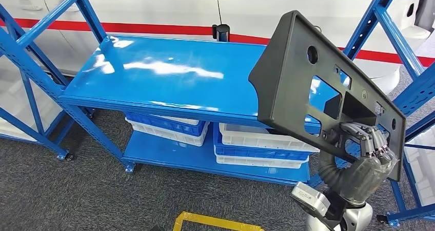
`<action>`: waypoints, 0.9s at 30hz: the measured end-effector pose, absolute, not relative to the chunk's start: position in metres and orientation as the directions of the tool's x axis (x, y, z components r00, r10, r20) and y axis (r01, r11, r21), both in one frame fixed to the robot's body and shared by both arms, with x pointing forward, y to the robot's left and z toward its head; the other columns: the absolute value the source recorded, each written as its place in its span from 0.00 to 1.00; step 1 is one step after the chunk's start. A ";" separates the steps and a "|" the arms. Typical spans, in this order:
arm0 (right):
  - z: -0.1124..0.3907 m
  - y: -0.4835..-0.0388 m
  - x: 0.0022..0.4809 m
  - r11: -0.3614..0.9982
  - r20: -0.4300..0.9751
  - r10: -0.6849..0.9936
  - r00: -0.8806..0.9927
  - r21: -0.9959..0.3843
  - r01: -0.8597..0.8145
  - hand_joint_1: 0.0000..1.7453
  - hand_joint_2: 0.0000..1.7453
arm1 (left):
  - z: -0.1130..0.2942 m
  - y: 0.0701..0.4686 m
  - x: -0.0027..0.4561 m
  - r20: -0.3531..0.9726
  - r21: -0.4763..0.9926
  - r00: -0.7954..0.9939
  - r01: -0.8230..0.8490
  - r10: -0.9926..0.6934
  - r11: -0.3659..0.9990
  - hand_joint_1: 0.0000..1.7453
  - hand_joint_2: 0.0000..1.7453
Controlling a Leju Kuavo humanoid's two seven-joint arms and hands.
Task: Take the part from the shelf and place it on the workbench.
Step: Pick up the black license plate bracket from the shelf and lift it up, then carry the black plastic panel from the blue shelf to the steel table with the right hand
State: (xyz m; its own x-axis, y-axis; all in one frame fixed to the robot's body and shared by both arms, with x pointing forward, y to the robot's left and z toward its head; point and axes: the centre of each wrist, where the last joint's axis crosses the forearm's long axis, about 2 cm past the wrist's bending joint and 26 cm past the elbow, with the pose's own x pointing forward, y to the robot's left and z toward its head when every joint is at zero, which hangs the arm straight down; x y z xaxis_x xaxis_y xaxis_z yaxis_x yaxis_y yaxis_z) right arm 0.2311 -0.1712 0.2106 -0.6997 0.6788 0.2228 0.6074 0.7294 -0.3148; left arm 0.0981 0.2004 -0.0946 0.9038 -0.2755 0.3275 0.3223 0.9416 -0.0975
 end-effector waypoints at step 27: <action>0.192 -0.156 0.262 0.802 0.270 0.575 -0.772 -0.372 0.468 1.00 1.00 | -0.096 0.209 0.098 0.365 -0.092 0.915 0.217 -0.169 0.972 0.00 1.00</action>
State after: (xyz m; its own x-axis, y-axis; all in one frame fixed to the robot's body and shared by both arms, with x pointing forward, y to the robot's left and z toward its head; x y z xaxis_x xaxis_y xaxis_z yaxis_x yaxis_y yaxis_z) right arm 0.2615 -0.1560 0.1925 -0.7723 0.5753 0.2696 0.4677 0.8020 -0.3715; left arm 0.0982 0.2090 -0.0960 0.9153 -0.1695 0.3653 0.2168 0.9718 -0.0924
